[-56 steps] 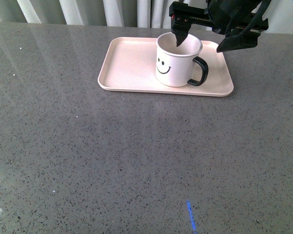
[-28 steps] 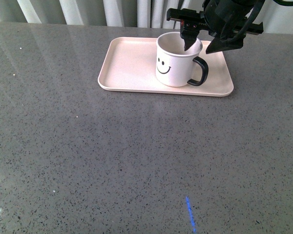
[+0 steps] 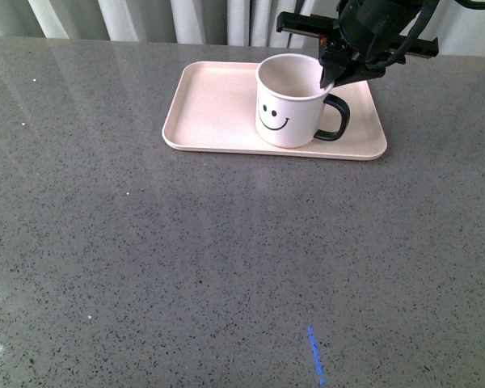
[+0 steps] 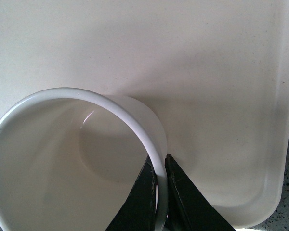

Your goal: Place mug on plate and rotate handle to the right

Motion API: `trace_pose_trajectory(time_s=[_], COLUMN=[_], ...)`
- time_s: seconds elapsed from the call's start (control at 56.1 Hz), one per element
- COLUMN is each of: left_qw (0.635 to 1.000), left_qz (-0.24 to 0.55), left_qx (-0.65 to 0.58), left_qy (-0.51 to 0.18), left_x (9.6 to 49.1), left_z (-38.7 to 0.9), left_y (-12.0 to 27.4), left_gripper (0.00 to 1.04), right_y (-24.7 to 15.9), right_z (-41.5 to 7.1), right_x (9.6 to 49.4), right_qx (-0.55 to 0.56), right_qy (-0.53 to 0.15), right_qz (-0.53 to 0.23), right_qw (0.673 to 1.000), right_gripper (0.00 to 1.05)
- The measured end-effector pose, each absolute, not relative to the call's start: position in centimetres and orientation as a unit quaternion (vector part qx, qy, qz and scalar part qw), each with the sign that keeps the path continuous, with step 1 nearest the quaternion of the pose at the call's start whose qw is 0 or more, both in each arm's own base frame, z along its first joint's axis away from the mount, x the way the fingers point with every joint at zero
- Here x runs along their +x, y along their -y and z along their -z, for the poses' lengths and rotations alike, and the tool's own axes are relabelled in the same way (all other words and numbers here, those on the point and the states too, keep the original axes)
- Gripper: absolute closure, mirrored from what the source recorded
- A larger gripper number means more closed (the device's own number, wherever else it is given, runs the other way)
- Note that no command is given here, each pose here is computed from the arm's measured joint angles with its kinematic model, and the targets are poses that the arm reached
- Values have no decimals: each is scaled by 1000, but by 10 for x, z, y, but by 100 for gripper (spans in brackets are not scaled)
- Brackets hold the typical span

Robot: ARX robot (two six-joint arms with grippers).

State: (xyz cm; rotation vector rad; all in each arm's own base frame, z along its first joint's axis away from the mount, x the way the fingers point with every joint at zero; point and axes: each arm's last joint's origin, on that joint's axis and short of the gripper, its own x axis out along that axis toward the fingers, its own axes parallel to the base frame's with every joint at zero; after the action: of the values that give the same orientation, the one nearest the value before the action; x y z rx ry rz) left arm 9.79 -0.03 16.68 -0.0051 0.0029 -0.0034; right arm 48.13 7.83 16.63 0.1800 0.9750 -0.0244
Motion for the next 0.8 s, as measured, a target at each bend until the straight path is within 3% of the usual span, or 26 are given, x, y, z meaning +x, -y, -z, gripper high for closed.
trace_pose_trajectory(time_s=[0.374, 0.801], left_qw=[1000, 1000], left_qz=[2, 2], left_qx=[-3, -3], left_qy=[-1, -1], left_x=[98, 98], left_z=[-167, -167], left_y=[0, 0], left_gripper=[9, 9], right_y=[-58, -59], right_z=[-214, -206], right_x=[484, 489], right_qx=[19, -49], right_qy=[-449, -465], right_qz=[-57, -134], right_qw=[891, 874], right_gripper=[103, 103])
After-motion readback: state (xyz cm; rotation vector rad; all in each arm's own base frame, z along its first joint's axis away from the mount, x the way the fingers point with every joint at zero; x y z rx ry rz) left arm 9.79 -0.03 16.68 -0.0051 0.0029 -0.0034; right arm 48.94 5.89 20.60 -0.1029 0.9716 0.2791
